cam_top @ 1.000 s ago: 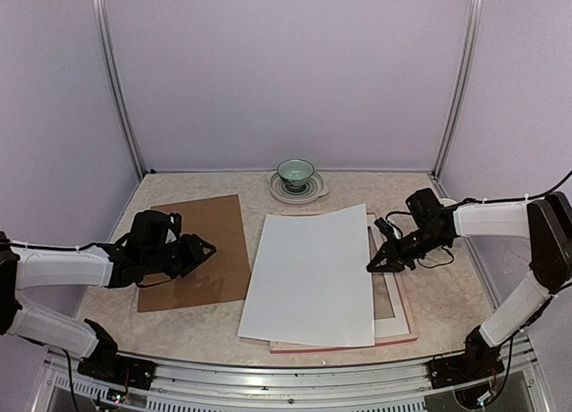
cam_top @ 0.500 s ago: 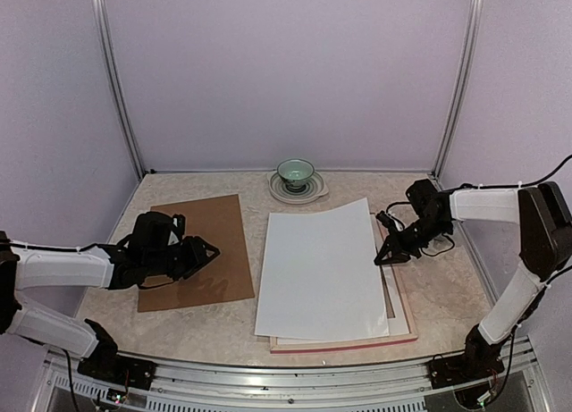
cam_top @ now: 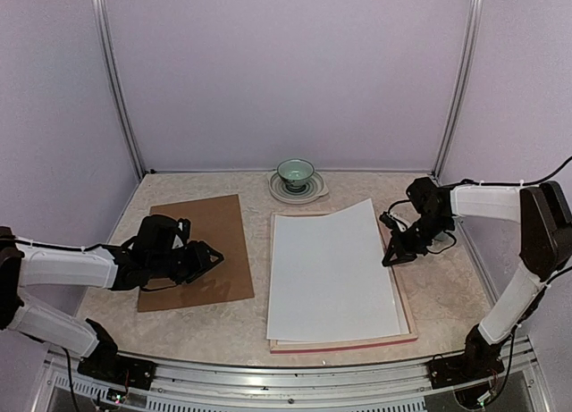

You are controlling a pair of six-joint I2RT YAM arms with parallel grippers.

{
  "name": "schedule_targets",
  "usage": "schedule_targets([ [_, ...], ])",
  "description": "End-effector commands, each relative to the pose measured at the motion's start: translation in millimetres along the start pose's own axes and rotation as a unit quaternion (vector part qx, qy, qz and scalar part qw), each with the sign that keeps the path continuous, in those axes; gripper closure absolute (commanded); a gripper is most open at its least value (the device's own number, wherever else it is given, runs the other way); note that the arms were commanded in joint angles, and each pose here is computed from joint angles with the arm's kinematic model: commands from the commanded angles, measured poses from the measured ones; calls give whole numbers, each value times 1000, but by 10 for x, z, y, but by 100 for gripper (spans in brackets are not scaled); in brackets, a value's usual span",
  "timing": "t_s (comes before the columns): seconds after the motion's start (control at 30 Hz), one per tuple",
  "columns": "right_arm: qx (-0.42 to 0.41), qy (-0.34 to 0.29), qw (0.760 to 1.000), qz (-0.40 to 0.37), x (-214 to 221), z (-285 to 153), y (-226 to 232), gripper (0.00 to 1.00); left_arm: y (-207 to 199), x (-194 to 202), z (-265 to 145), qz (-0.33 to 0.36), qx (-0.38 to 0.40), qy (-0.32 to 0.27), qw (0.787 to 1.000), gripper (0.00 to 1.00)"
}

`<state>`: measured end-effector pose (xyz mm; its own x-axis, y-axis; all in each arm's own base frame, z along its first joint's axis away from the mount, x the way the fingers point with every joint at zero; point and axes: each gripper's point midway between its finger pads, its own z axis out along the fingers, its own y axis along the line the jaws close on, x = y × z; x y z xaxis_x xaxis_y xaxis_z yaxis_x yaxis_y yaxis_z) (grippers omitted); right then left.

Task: Put the photo into the frame
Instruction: Place the photo on the mat board.

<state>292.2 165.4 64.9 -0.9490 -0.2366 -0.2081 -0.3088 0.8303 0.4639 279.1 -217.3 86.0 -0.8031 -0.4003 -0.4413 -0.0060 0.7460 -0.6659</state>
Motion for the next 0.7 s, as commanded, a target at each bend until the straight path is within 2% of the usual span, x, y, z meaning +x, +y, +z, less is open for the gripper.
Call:
schedule_targets([
  [0.0, 29, 4, 1000, -4, 19, -58, -106, 100, -154, -85, -13, 6, 18, -7, 1000, 50],
  [0.67, 91, 9, 996, -17, -79, -82, -315, 97, -203, -32, 62, 8, 22, 7, 1000, 50],
])
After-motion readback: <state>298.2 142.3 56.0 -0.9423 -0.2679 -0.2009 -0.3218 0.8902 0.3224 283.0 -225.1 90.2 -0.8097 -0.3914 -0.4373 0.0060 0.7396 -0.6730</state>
